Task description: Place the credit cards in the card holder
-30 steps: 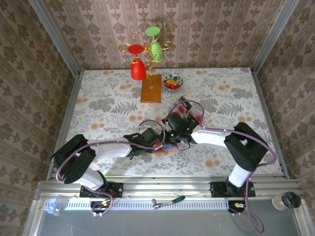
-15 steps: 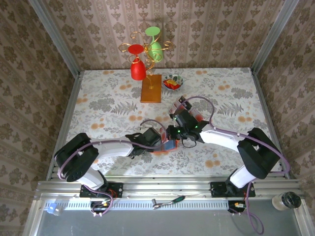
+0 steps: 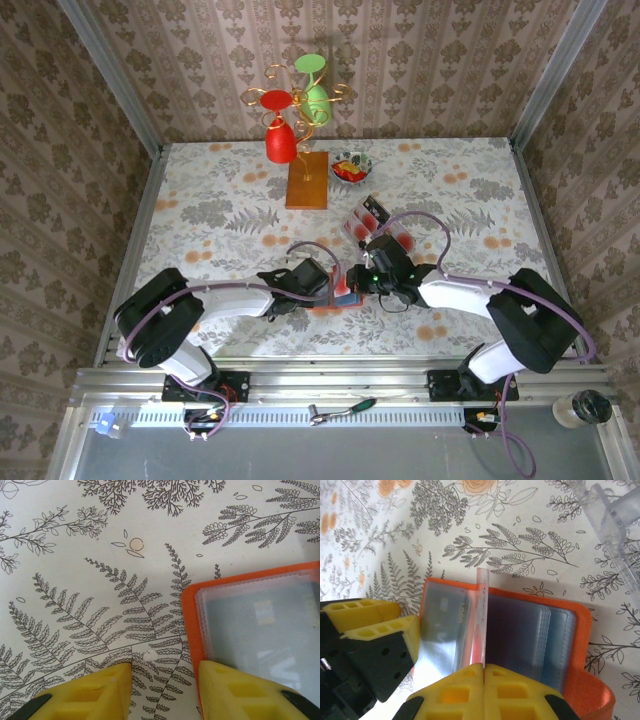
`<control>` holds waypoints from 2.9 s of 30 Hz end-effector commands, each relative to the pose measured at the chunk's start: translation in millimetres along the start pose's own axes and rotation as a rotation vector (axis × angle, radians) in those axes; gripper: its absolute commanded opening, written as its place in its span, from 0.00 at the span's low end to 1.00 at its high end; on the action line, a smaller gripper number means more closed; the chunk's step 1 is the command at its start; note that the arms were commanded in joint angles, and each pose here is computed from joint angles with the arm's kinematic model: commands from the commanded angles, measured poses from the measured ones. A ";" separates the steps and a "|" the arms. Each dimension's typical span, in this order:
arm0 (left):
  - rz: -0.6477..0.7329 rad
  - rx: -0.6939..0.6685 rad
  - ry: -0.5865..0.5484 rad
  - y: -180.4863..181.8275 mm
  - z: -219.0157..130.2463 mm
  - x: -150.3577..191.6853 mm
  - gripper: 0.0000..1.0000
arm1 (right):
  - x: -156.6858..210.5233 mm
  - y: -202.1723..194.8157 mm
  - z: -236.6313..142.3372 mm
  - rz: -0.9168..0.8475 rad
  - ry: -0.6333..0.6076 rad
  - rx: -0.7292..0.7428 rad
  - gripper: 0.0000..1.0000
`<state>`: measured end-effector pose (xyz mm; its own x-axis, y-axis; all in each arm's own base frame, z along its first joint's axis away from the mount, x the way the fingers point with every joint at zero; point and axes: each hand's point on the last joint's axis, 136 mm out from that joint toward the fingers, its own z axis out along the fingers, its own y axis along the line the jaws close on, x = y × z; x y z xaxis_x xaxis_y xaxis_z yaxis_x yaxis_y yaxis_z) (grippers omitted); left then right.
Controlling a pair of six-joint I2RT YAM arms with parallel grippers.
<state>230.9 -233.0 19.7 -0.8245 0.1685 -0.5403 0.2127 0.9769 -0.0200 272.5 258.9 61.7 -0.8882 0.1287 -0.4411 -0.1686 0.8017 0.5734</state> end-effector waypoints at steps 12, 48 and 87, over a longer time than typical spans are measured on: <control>0.035 -0.049 0.076 9.6 6.1 21.7 0.41 | -12.2 14.5 -0.5 0.040 -0.087 -0.075 0.00; 0.037 -0.041 0.067 6.6 5.4 18.4 0.41 | 5.6 4.8 13.9 0.116 -0.063 -0.087 0.00; 0.042 -0.039 0.068 6.1 5.5 18.9 0.41 | 6.4 2.5 14.3 0.162 -0.104 -0.085 0.00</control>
<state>231.0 -233.8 19.8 -0.8248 0.1704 -0.5391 0.2137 0.9767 -0.0181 275.2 271.6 58.4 -0.8599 0.3065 -0.4083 -0.0821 0.7063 0.7031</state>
